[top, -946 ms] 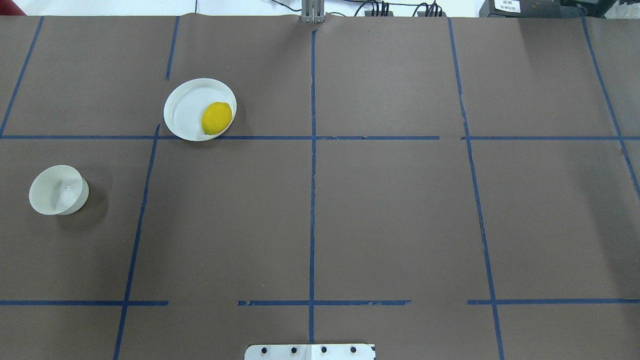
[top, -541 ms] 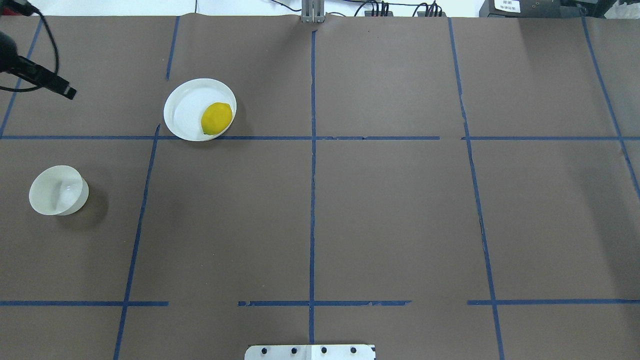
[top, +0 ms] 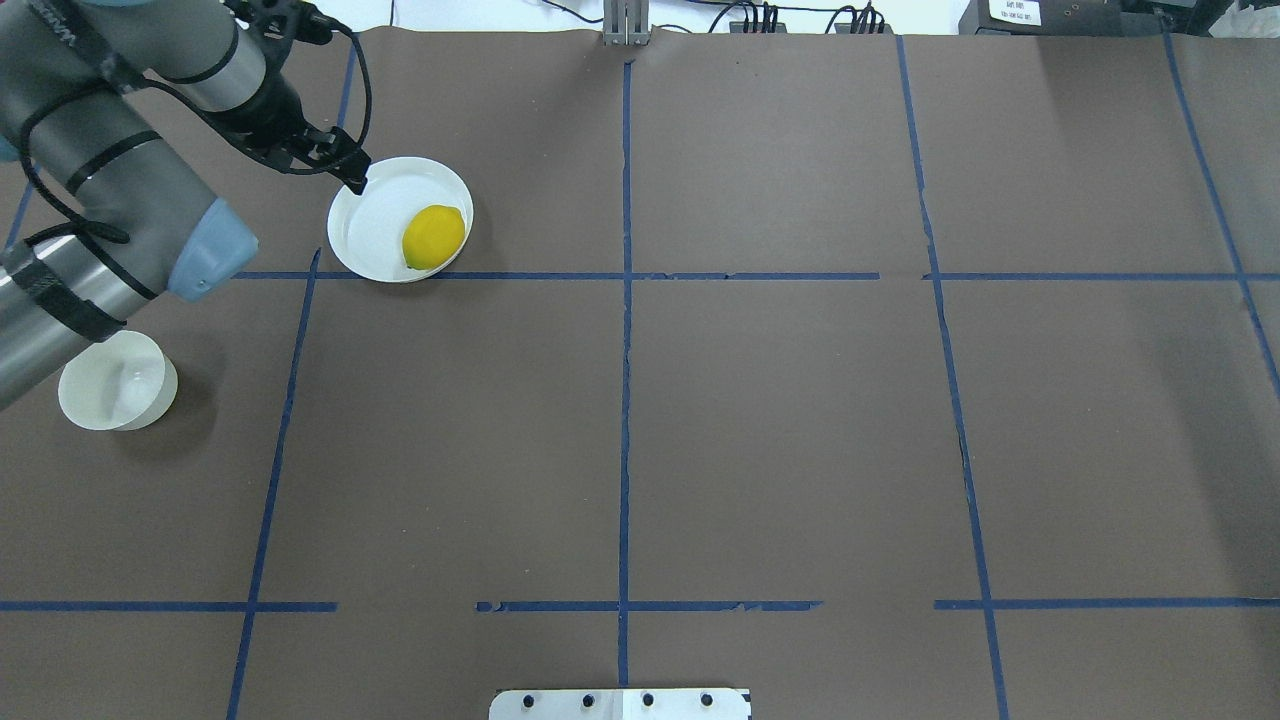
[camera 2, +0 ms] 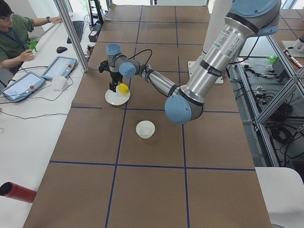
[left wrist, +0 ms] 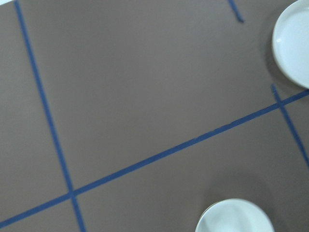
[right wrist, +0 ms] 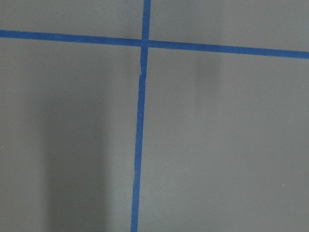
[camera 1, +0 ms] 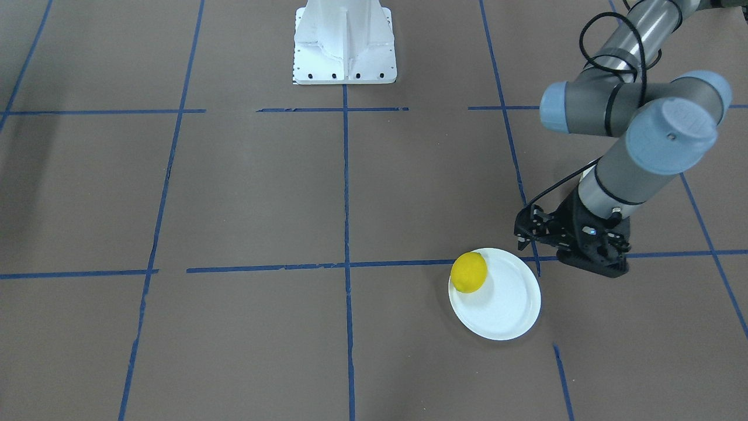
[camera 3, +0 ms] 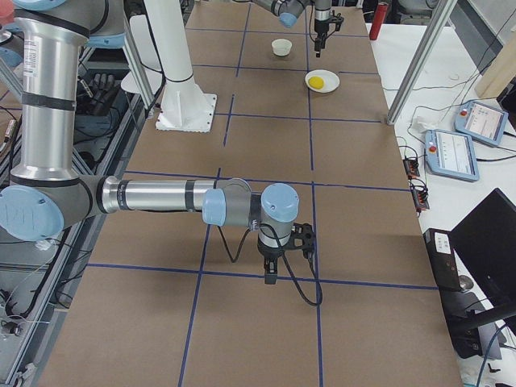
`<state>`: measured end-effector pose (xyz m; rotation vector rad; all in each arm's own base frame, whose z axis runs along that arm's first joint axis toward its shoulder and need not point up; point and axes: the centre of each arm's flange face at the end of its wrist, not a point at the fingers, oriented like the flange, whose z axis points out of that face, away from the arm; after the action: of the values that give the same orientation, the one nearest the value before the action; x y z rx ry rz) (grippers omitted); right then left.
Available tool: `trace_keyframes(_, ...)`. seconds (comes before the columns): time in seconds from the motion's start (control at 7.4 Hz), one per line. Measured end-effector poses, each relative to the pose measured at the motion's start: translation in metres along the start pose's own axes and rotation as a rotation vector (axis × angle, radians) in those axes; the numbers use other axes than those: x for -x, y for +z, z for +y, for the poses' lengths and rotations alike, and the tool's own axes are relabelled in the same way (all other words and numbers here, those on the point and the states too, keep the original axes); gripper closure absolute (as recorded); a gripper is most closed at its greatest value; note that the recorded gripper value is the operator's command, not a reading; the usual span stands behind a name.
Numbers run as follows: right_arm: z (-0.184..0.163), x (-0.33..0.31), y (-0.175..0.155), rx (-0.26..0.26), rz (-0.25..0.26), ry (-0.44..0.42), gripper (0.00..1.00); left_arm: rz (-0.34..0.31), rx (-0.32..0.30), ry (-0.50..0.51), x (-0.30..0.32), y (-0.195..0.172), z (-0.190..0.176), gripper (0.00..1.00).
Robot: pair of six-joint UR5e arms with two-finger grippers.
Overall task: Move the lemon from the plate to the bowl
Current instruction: 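Reach the left gripper over the yellow lemon on the white plate, then lower the left gripper and close it around the lemon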
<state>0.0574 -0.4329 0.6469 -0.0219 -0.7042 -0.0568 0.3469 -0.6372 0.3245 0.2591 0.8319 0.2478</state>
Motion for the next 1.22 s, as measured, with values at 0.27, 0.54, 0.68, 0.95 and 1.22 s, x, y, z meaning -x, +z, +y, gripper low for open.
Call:
trace_keyframes(0.27, 0.000, 0.000, 0.000, 0.000, 0.000, 0.000, 0.00, -0.005, -0.024, -0.011, -0.025, 0.032, -0.002, 0.01)
trace_keyframes(0.54, 0.000, 0.000, 0.000, 0.000, 0.000, 0.000, 0.00, 0.012, -0.033, 0.000, -0.042, 0.056, -0.007, 0.01)
trace_keyframes(0.68, 0.000, 0.000, 0.000, 0.001, 0.000, 0.000, 0.00, 0.020, -0.039, 0.012, -0.050, 0.069, -0.005, 0.01)
trace_keyframes(0.95, 0.000, 0.000, 0.000, 0.001, 0.000, 0.000, 0.00, 0.016, -0.054, 0.025, -0.057, 0.090, 0.000, 0.01)
trace_keyframes(1.22, 0.000, 0.000, 0.000, 0.001, 0.000, 0.000, 0.00, 0.014, -0.046, 0.031, -0.063, 0.103, 0.006, 0.02)
